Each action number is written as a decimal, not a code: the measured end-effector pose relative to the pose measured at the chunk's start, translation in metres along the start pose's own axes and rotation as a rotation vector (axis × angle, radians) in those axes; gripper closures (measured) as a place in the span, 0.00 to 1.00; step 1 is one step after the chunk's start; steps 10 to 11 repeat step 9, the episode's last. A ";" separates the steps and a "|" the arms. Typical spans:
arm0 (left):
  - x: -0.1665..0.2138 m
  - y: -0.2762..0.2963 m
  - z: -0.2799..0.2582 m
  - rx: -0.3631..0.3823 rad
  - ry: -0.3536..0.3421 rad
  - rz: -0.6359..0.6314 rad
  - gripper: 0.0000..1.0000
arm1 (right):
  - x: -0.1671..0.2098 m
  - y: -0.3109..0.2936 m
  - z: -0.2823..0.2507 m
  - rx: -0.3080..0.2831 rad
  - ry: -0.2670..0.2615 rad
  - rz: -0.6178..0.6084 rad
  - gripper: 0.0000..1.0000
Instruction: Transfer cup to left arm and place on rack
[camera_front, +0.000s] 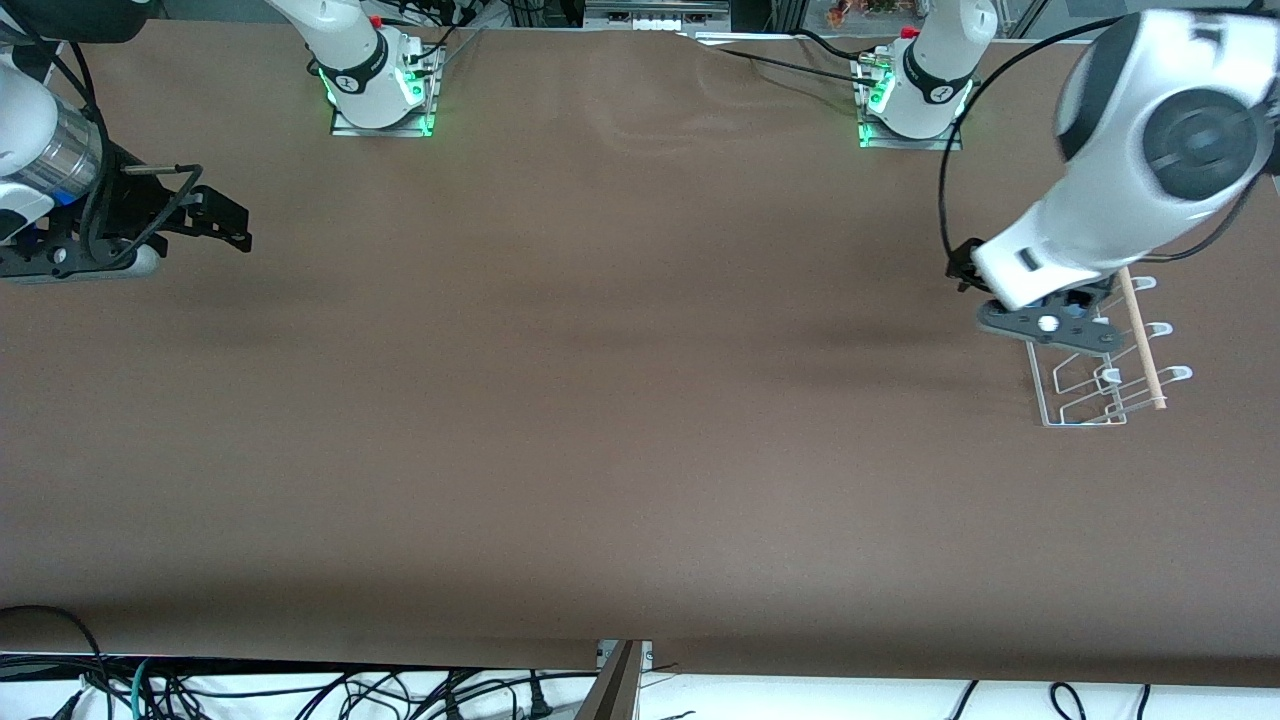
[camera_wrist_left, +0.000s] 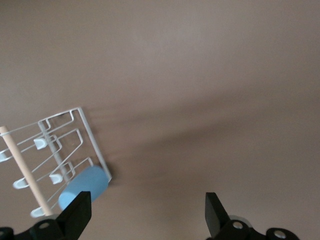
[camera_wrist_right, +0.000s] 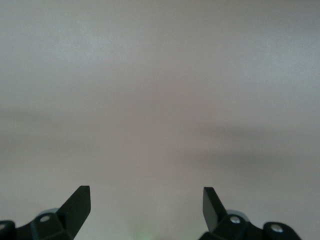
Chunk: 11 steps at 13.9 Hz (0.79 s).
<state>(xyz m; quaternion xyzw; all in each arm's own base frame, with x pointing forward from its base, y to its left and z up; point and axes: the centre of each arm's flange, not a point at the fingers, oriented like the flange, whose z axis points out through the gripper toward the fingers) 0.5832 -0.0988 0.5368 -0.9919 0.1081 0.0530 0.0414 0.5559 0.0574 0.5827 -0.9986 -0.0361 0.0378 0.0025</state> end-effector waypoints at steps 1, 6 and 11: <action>-0.006 -0.017 -0.012 -0.023 0.040 -0.037 0.00 | 0.000 0.000 0.000 0.000 0.000 0.000 0.00; -0.036 -0.038 -0.018 -0.033 0.153 -0.107 0.00 | 0.000 0.000 0.000 0.000 0.000 0.000 0.00; -0.038 -0.037 -0.014 -0.034 0.156 -0.123 0.00 | 0.000 0.000 0.000 0.000 0.000 0.000 0.00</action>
